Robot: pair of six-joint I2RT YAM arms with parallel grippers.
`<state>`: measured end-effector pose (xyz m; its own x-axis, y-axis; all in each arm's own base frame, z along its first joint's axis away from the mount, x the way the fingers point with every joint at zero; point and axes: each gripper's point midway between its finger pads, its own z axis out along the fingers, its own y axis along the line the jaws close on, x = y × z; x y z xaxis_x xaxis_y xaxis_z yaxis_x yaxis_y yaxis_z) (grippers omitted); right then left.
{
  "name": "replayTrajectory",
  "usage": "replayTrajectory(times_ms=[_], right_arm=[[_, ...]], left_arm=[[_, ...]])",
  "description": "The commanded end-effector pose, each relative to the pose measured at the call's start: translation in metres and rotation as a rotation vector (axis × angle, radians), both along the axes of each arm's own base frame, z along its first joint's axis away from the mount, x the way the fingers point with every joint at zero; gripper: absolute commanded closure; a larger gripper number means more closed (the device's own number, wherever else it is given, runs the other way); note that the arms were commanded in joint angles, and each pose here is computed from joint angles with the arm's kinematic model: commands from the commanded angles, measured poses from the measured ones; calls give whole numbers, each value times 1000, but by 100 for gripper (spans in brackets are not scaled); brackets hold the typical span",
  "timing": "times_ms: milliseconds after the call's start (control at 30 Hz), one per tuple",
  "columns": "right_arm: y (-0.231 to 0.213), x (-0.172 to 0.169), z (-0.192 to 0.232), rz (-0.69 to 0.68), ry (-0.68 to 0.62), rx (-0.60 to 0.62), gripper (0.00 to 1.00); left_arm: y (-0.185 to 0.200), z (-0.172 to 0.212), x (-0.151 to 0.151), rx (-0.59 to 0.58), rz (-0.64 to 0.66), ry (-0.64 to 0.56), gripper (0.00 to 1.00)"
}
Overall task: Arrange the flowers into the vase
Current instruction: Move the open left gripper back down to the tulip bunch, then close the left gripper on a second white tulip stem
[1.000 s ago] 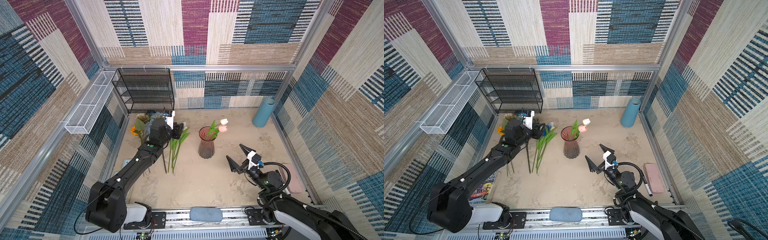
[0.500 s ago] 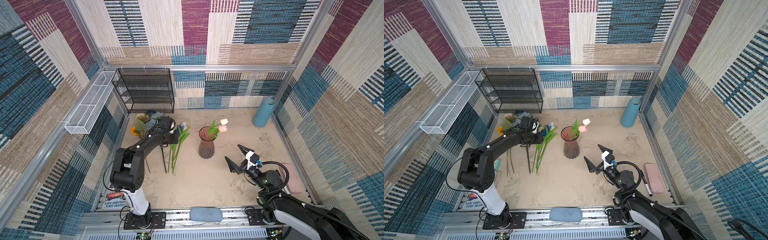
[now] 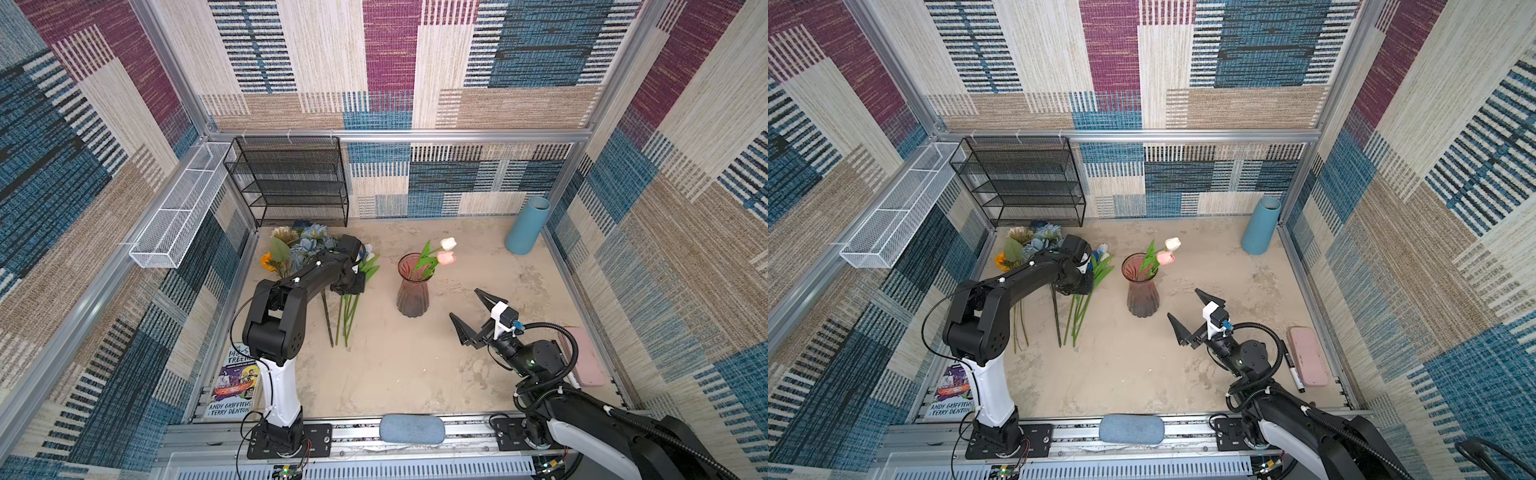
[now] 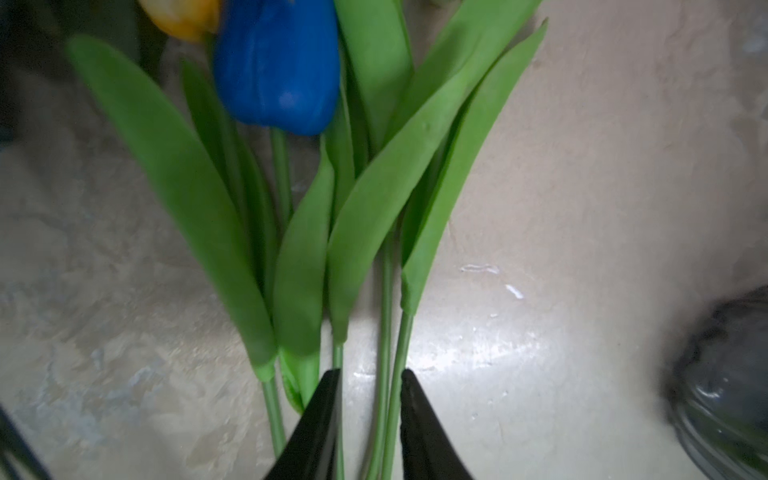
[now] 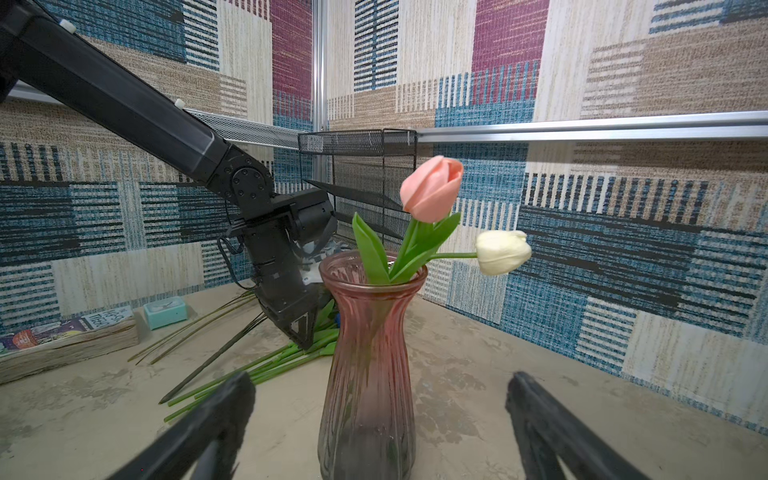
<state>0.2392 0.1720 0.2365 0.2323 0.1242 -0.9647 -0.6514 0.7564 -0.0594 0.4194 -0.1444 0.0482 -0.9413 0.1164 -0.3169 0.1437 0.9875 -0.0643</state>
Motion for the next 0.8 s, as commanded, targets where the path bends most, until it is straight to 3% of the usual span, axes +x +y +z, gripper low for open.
replayTrajectory(times_ms=[0,300,500,567,600,767], right_arm=[[0,-2,10,6,-33,13,2],[0,-2,10,6,-32,12,2],[1,-2,9,6,-30,12,2],[0,-2,9,5,-30,12,2],[0,-2,10,4,-32,13,2],[-1,-2,10,2,-33,16,2]], left_arm=[[-2,-5,-6,20,-34,38,74],[-10,-21,-10,58,-63,65,78],[-8,-31,-10,87,-57,80,73],[-9,-36,-10,82,-59,91,78],[-10,-37,-11,78,-57,96,85],[-11,-33,-10,80,-49,83,95]])
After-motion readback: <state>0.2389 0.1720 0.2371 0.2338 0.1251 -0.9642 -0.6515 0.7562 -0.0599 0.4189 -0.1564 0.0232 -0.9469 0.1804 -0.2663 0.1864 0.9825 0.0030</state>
